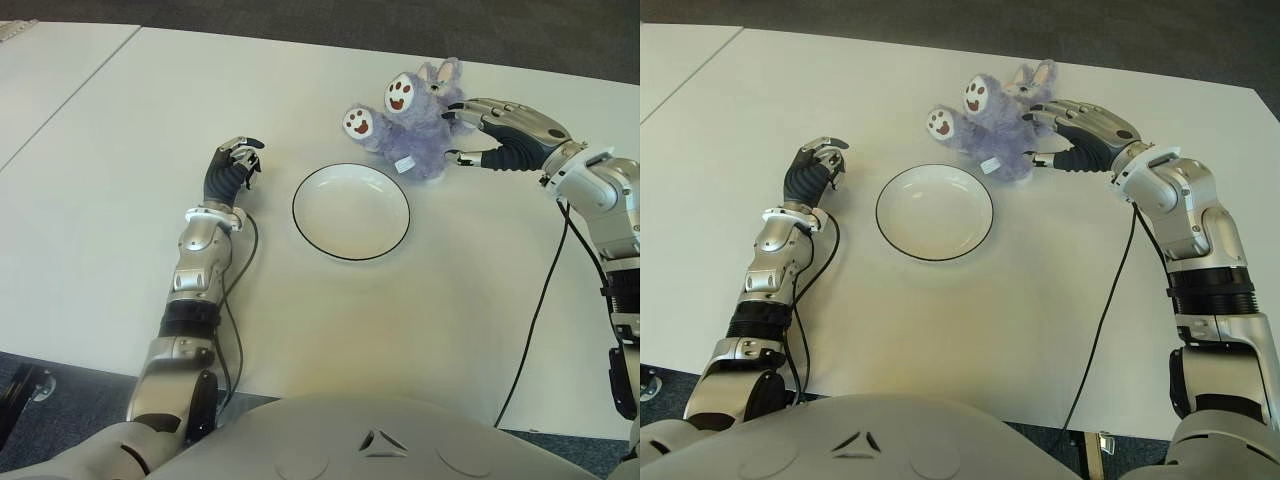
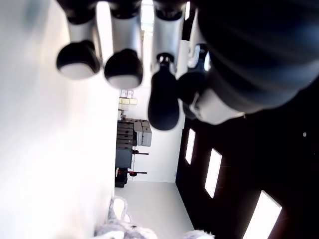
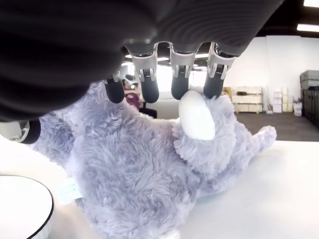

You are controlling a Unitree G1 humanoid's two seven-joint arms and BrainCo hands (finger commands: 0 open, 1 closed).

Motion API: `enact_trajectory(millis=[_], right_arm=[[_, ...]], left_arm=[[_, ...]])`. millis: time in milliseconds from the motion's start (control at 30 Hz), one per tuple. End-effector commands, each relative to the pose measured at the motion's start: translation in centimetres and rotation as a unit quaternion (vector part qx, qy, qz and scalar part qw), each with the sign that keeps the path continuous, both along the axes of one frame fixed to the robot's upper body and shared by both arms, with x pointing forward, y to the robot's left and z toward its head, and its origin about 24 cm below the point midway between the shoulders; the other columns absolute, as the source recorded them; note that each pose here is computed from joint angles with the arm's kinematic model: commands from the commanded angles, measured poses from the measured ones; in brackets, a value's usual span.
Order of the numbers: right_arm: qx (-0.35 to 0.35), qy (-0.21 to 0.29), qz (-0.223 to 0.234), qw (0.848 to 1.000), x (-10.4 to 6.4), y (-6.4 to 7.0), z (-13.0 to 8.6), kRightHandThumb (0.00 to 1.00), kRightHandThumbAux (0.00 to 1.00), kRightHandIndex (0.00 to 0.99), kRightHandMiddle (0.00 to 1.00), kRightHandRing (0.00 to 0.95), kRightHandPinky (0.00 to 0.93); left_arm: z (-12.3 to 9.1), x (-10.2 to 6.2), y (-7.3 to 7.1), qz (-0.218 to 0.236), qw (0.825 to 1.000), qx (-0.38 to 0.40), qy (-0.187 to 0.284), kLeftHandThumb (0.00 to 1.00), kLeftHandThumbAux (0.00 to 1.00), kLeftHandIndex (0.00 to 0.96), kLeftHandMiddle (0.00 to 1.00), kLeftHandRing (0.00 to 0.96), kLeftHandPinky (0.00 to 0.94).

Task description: Put the doll into the plate.

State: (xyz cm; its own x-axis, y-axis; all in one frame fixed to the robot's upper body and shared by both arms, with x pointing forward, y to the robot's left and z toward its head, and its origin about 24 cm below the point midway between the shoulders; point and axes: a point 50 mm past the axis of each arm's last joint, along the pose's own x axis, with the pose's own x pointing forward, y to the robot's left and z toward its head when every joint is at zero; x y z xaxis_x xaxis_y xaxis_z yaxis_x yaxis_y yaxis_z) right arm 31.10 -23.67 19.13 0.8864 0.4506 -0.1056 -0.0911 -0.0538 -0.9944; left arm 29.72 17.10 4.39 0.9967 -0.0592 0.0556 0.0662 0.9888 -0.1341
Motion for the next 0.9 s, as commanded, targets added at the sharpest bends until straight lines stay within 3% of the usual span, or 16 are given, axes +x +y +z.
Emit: enact_trajectory(millis=[33, 667, 900], right_arm=[[-0.014, 0.017, 0.005, 1.0, 0.5, 0.3, -0.5, 0.391, 0.213, 0.0, 0.0, 0.0, 0.0], [-0.028, 0.021, 0.004, 0.999, 2.1, 0.6, -0.2, 0.397, 0.215, 0.0, 0.0, 0.0, 0.0], [-0.026, 0.005, 0.0, 1.0, 2.4, 0.4, 1.0, 0.398, 0.218, 0.0, 0.0, 0.0, 0.0]], left_arm=[[-2.9, -1.5, -1.0, 0.005, 0.998, -0.025, 0.052, 0.709, 0.706, 0.443, 0.852, 0.872, 0.866], [-2.9, -1.7, -1.0, 0.015, 0.998, -0.024, 0.049, 0.711, 0.706, 0.443, 0.851, 0.871, 0.865], [-2.8, -1.7, -0.9, 0.016, 0.999, -0.018, 0.047, 0.71, 0.706, 0.443, 0.85, 0.87, 0.867]])
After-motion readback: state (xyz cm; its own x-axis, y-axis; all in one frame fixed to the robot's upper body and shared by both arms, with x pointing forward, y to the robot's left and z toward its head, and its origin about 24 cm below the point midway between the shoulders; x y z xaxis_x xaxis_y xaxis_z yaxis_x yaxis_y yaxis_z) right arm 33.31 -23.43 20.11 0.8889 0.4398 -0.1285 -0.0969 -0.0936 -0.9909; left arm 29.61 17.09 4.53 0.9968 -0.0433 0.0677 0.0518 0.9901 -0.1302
